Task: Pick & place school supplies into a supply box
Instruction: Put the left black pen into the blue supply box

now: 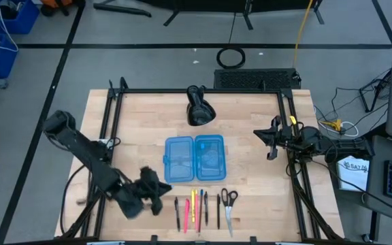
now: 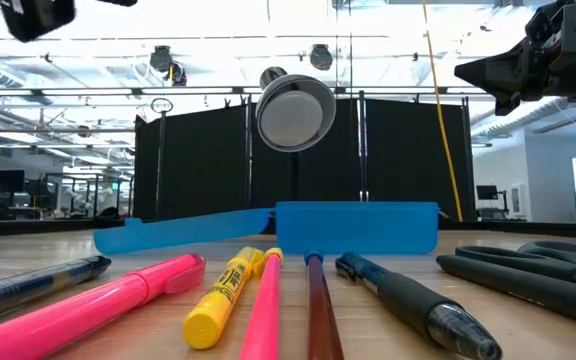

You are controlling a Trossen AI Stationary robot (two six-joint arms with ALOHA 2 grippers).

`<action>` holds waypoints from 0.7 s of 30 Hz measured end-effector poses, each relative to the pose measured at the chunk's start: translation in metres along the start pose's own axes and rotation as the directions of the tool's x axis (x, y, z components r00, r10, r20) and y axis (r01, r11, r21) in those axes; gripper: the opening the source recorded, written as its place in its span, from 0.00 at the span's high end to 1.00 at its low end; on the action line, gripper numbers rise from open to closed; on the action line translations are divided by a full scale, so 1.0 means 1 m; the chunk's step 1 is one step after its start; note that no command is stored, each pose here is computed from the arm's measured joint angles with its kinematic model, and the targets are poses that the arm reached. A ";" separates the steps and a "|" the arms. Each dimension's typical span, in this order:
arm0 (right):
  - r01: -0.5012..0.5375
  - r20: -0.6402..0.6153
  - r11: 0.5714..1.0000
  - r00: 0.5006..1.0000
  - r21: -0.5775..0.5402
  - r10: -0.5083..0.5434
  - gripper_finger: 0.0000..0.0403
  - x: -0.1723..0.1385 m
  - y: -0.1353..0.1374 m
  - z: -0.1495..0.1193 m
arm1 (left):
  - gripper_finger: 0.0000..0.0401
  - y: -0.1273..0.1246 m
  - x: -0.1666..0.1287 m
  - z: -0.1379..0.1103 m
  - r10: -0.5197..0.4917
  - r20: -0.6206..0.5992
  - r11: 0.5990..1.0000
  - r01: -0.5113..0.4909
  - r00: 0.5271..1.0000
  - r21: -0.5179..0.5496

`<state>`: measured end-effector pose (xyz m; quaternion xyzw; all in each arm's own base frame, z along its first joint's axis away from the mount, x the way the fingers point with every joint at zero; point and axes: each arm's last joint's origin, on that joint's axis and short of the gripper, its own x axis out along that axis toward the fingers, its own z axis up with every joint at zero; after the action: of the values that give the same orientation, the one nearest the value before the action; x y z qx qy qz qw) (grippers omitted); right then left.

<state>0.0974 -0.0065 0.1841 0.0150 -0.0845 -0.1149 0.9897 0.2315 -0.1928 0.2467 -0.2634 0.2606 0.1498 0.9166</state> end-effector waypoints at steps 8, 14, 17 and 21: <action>-0.002 -0.032 0.997 0.999 -0.080 -0.001 1.00 0.000 0.000 -0.003 | 0.90 -0.047 0.063 -0.018 0.115 -0.416 0.896 -0.275 0.902 -0.349; -0.004 -0.042 0.994 0.999 -0.111 -0.001 1.00 0.000 0.000 -0.004 | 0.92 -0.065 0.100 -0.020 0.185 -0.693 0.765 -0.545 0.696 -0.343; -0.003 -0.040 0.996 0.999 -0.091 -0.001 1.00 0.000 0.000 -0.004 | 0.97 -0.064 0.109 -0.009 0.243 -0.716 0.732 -0.608 0.654 -0.307; -0.001 -0.031 0.999 1.000 -0.045 0.000 1.00 0.000 0.000 -0.003 | 0.98 -0.060 0.122 0.002 0.242 -0.691 0.753 -0.581 0.681 -0.308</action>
<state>0.0978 -0.0065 0.1810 -0.0055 -0.0663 -0.1164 0.9910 0.3569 -0.2239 0.2048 -0.4588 0.5480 0.3295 0.6170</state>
